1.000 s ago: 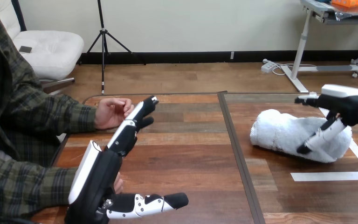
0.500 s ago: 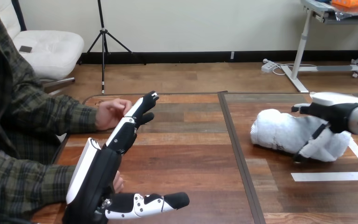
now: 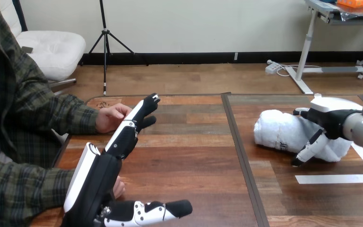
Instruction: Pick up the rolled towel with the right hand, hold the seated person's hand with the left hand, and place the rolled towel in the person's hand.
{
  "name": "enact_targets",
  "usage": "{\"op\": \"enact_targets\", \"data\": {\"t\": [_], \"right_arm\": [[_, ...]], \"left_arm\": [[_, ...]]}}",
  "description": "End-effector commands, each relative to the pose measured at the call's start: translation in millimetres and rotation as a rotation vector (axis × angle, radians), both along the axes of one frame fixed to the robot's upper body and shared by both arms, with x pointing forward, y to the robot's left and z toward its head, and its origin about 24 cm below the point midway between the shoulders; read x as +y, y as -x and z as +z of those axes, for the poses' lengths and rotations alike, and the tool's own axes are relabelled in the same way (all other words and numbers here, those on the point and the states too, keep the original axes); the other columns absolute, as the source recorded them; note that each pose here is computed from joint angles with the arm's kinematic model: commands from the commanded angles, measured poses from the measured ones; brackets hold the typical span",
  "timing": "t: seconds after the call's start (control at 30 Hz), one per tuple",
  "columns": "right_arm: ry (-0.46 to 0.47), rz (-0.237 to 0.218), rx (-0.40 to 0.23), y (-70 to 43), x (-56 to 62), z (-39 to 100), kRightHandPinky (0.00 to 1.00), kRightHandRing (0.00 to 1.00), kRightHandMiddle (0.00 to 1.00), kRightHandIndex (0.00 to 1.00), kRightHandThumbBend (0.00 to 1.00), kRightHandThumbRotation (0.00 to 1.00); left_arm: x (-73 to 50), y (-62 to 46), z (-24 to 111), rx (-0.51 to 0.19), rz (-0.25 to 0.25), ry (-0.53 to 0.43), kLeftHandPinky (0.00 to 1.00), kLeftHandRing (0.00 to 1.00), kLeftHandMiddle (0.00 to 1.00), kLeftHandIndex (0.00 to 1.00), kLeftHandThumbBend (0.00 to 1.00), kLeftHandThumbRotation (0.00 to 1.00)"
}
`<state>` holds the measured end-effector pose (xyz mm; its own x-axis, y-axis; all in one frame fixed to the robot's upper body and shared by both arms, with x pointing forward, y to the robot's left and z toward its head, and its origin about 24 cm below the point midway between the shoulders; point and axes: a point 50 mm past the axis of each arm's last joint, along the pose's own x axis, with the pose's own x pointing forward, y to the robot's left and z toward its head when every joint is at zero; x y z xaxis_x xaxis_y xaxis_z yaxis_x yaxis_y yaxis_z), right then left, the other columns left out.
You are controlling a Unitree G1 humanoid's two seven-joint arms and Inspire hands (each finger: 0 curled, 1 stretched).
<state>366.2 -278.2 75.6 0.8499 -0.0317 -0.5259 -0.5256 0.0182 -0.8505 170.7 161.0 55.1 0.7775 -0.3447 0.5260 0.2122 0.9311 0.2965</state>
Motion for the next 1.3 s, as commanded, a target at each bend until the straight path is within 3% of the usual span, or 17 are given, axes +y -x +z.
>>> {"op": "enact_targets", "data": {"t": [0.0, 0.33, 0.8, 1.27], "right_arm": [[-0.008, 0.033, -0.084, -15.0, 18.2, 17.1, 0.99, 1.00, 0.97, 0.98, 1.00, 0.38], [-0.009, 0.050, -0.104, -16.3, 25.8, 13.5, 1.00, 0.99, 0.96, 0.98, 1.00, 0.43], [-0.024, 0.052, -0.102, -16.4, 33.1, 7.6, 1.00, 0.99, 0.95, 0.98, 1.00, 0.43], [-0.013, 0.050, -0.100, -11.5, 37.8, -7.8, 0.97, 0.95, 0.94, 0.96, 1.00, 0.44]], "left_arm": [[-3.3, -1.2, 13.9, -0.065, -0.015, 0.008, 0.87, 0.93, 0.95, 0.92, 1.00, 0.27], [-2.7, 5.4, 15.4, -0.047, -0.005, -0.001, 0.85, 0.93, 0.95, 0.92, 1.00, 0.27], [-2.5, 12.9, 18.1, -0.034, -0.019, 0.018, 0.84, 0.94, 0.95, 0.91, 1.00, 0.24], [-1.0, 20.6, 23.5, -0.054, -0.012, 0.001, 0.86, 0.94, 0.95, 0.91, 1.00, 0.23]]}}
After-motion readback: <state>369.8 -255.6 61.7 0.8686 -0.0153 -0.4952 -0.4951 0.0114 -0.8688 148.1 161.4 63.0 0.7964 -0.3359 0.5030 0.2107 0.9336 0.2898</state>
